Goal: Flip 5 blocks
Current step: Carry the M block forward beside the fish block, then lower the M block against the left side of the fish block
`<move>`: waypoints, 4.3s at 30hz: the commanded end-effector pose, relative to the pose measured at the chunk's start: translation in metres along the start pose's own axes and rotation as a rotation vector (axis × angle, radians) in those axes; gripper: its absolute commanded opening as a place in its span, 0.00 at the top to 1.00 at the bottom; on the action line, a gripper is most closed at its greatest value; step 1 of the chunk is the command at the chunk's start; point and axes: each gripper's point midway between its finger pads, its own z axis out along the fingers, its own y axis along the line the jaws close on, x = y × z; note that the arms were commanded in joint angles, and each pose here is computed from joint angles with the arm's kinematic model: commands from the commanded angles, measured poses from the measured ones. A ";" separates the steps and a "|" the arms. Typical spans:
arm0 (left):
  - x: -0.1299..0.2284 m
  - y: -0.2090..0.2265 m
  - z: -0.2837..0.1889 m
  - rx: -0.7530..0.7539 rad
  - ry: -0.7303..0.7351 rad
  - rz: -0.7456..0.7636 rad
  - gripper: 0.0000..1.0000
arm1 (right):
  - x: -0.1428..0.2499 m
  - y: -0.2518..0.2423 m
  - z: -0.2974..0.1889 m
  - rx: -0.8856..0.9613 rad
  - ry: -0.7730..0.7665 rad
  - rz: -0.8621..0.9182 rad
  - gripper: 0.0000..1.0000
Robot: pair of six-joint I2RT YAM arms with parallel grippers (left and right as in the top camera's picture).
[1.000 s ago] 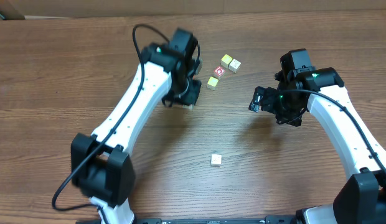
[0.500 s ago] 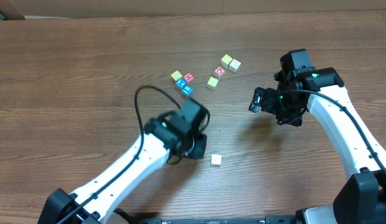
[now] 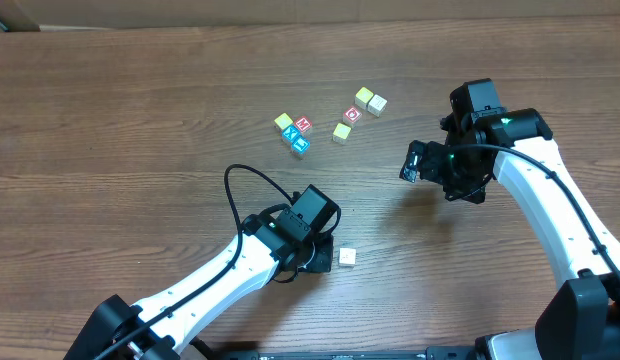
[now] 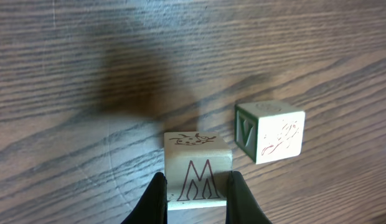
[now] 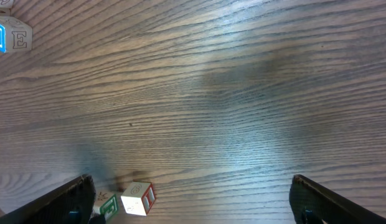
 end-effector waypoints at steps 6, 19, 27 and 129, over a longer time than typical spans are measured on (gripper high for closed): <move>0.001 -0.004 0.002 0.011 -0.001 -0.021 0.95 | -0.003 0.003 -0.005 -0.012 -0.014 -0.015 0.00; 0.010 -0.006 0.021 -0.040 0.020 -0.057 0.96 | 0.000 0.002 -0.005 -0.007 -0.005 -0.019 0.00; 0.006 -0.005 0.021 -0.045 0.000 -0.061 0.96 | 0.001 0.002 -0.005 -0.006 -0.002 -0.019 0.00; 0.037 0.002 0.038 0.034 0.062 0.076 0.91 | 0.002 0.001 -0.005 -0.003 0.005 -0.021 0.00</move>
